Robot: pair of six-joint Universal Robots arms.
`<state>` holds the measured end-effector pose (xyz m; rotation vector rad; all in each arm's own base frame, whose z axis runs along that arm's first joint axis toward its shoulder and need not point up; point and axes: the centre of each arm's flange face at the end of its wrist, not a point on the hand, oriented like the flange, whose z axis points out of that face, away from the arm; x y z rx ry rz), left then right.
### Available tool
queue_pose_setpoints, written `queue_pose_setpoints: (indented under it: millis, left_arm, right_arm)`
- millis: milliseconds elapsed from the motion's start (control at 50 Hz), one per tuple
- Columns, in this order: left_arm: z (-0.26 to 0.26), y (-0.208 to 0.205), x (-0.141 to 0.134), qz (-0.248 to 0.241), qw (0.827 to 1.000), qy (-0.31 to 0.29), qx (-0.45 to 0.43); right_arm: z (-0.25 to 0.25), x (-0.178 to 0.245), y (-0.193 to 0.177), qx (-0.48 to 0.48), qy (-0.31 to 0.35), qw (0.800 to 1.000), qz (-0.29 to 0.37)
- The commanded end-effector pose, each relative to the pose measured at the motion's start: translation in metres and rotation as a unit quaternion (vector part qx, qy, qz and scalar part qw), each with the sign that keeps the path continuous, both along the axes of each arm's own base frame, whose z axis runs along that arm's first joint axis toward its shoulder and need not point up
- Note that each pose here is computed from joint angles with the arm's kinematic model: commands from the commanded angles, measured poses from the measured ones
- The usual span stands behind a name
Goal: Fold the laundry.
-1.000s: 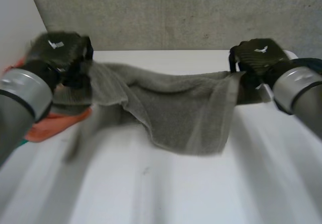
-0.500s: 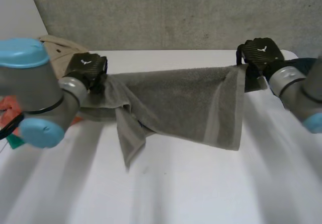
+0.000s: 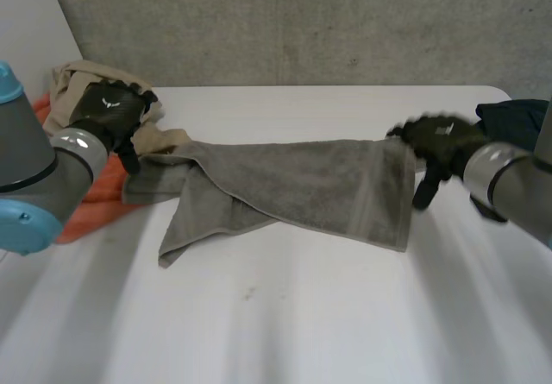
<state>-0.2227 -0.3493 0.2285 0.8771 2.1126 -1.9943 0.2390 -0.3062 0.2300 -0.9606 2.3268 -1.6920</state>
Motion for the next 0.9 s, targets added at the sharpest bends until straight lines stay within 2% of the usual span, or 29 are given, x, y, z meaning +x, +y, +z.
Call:
queue_pose_setpoints:
  millis: [20, 200, 440, 900]
  left_arm:
    - [-0.029, -0.024, 0.011, -0.013, 0.999, -0.016, 0.034]
    - [-0.057, -0.050, 0.010, -0.009, 0.996, -0.024, 0.083]
    - [-0.054, -0.048, 0.001, -0.016, 0.996, -0.018, 0.083]
    - [-0.043, -0.043, 0.009, -0.007, 0.997, -0.004, 0.083]
  right_arm:
    - [-0.042, 0.007, 0.027, 0.081, 0.014, 0.996, 0.024]
    - [-0.089, 0.024, 0.017, 0.025, 0.014, 0.999, 0.029]
    - [-0.117, 0.030, -0.002, -0.014, 0.039, 0.999, 0.035]
    - [-0.117, 0.036, -0.039, -0.076, 0.033, 0.996, 0.022]
